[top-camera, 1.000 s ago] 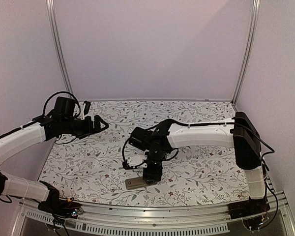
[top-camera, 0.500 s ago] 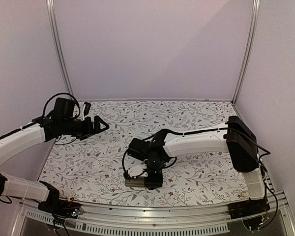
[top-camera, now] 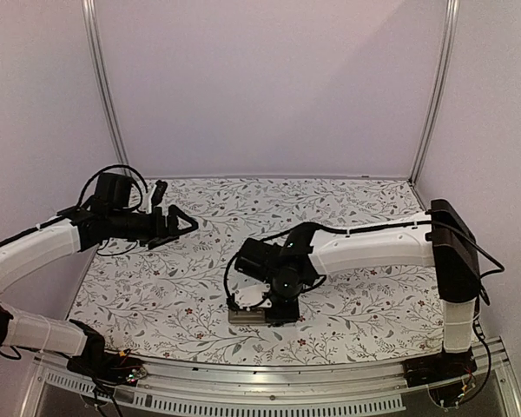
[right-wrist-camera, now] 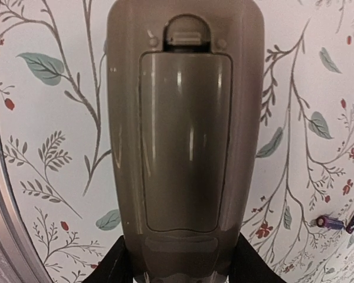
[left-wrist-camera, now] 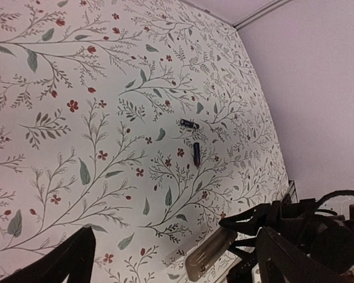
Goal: Load the batteries into the remote control
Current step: Pick up the remote control from the center of the board.
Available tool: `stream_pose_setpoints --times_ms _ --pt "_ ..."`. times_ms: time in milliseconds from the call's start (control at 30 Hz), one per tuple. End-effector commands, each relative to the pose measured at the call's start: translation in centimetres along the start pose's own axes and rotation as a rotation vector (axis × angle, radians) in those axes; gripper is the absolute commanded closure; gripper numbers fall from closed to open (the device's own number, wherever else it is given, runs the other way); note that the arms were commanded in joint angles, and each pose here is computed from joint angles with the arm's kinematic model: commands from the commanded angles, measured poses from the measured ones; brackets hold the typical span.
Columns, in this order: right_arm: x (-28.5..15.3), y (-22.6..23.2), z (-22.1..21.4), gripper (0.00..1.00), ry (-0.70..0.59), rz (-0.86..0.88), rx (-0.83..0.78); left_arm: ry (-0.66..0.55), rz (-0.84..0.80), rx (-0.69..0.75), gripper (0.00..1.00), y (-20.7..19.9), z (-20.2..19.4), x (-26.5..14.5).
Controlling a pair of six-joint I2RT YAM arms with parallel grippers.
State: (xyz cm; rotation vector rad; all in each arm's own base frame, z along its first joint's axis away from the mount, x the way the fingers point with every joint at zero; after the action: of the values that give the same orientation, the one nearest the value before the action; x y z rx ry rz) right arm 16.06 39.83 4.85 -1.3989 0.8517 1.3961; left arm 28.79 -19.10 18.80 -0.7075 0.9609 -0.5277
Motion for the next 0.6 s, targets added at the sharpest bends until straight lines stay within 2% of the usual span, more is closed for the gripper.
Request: stream_pose_setpoints --times_ms 0,333,567 --pt "-7.6 -2.4 0.0 0.78 -0.07 -0.187 0.015 0.141 -0.13 0.002 0.05 -1.5 -2.7 0.7" --pt "-14.6 -4.3 -1.9 0.81 -0.075 -0.39 -0.005 0.401 -0.371 0.039 0.14 -7.5 -7.5 0.4" --pt "-16.5 -4.8 -2.0 0.82 -0.082 -0.439 -0.02 0.544 -0.414 0.051 0.25 -9.8 -10.3 1.5"
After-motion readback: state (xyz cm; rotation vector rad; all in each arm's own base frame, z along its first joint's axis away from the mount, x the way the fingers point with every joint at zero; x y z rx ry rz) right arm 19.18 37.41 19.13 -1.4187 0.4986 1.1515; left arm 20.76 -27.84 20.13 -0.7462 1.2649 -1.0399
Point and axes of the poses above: each gripper's point midway between its finger pads, its own x axis out along the fingers, its own y axis along the line the jaws close on, z = x × y, the point moved 1 cm from there along -x, back along the fingers, and after that the axes turned 12 degrees about -x, right-handed, at the moved point
